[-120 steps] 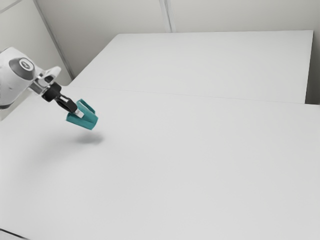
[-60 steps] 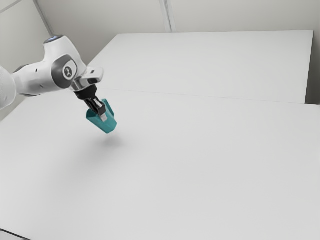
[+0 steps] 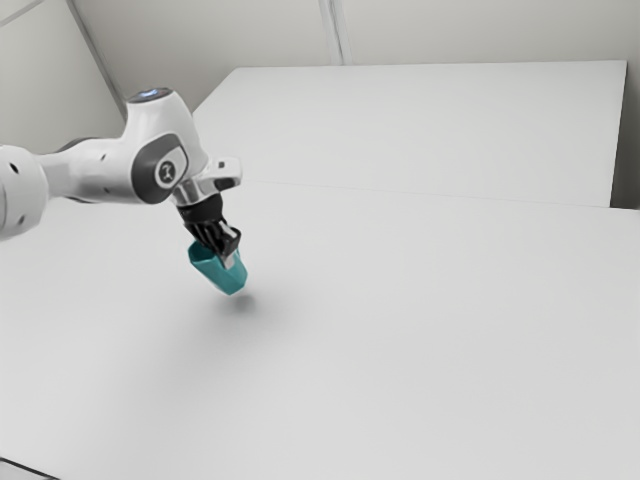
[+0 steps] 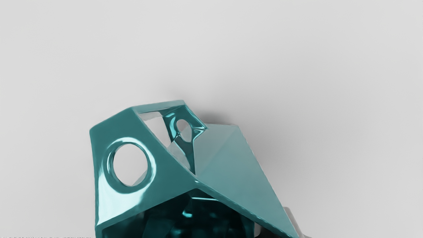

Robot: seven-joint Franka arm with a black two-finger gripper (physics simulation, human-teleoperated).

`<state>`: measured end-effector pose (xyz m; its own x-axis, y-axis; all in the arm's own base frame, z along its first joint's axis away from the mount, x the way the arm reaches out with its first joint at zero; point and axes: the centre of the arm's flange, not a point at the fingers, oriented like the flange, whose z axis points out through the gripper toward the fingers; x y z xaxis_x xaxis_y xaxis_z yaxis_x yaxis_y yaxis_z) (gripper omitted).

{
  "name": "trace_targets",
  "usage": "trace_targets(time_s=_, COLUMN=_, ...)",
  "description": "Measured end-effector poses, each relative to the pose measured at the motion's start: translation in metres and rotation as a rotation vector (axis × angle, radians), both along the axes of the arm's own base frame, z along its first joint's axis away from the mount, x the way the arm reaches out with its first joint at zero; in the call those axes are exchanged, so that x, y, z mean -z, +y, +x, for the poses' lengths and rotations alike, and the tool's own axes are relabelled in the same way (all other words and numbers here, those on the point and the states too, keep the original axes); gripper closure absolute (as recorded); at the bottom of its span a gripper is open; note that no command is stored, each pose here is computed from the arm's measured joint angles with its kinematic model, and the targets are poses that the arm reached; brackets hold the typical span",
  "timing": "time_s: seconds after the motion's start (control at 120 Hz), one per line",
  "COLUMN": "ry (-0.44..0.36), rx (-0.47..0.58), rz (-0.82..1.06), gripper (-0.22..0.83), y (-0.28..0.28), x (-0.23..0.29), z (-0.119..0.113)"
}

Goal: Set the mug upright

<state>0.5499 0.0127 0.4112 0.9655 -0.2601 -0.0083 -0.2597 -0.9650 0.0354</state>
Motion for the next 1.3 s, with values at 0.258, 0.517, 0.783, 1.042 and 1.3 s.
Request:
trace_targets(time_s=0.258, ry=0.031, rx=-0.053, rz=0.012, gripper=0.78, y=-0.020, x=0.017, z=-0.009)
trace_targets(time_s=0.517, ry=0.055, rx=-0.110, rz=0.010, gripper=0.78, y=-0.023, x=0.028, z=-0.012)
trace_targets(time_s=0.783, ry=0.063, rx=-0.125, rz=0.006, gripper=0.78, y=-0.028, x=0.048, z=-0.005)
trace_targets(time_s=1.042, ry=0.064, rx=-0.147, rz=0.002, gripper=0.78, y=-0.029, x=0.056, z=-0.003)
trace_targets(time_s=1.3, ry=0.059, rx=-0.162, rz=0.000, gripper=0.69, y=-0.031, x=0.057, z=-0.003)
